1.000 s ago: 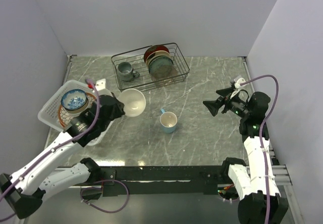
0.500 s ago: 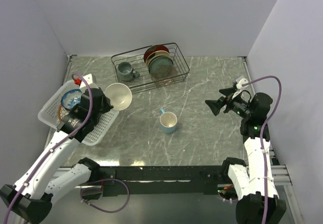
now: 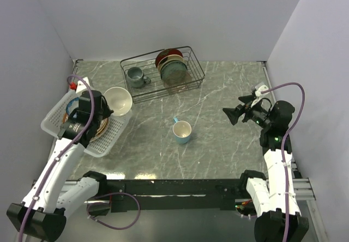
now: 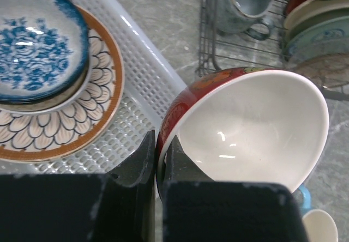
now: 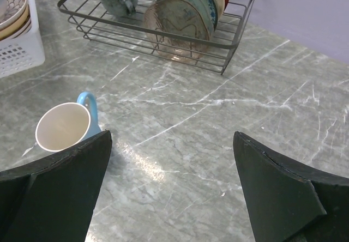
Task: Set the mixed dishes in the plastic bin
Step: Place the bowl in the plastic bin.
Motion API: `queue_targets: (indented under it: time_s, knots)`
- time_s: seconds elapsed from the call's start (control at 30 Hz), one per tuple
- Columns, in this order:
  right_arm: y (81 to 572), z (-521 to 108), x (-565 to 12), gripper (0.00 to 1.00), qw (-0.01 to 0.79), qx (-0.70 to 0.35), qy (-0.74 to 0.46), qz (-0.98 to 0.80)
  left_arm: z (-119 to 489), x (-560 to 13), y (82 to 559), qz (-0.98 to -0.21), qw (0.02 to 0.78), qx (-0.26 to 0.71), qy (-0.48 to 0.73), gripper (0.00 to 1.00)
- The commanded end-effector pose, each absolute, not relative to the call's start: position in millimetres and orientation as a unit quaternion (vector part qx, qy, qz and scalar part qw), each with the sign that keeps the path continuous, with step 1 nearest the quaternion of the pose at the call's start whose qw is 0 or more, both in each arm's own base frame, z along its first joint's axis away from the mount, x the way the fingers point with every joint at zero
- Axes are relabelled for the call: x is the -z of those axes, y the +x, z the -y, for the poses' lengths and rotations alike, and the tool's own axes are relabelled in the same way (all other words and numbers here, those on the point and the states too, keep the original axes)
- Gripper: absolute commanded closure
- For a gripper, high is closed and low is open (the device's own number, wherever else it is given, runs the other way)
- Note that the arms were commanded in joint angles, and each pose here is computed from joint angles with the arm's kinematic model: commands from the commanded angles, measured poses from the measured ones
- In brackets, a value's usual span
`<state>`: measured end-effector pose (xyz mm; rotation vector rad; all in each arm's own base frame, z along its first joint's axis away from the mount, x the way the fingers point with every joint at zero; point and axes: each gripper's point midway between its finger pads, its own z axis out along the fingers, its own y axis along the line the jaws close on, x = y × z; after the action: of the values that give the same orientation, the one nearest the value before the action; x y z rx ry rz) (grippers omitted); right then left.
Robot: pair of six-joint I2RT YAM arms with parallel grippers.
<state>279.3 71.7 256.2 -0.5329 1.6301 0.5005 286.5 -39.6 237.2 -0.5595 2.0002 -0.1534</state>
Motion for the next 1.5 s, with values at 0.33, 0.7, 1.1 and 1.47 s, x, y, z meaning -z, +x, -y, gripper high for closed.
queue_targets:
  time_s: [0.33, 0.7, 1.1, 1.47]
  knots:
    - [284, -64, -270, 0.00, 0.644, -0.188, -0.241, -0.701, -38, -280, 332, -0.767, 0.533, 0.063, -0.351, 0.99]
    - [281, -68, -275, 0.00, 0.645, -0.199, -0.245, -0.695, -96, -252, 340, -0.748, 0.492, 0.065, -0.440, 0.99]
    - [287, -66, -267, 0.00, 0.635, -0.203, -0.238, -0.706, -111, -243, 332, -0.731, 0.483, 0.060, -0.478, 0.99]
    - [284, -67, -270, 0.00, 0.638, -0.204, -0.240, -0.703, -117, -221, 322, -0.722, 0.460, 0.059, -0.514, 0.98]
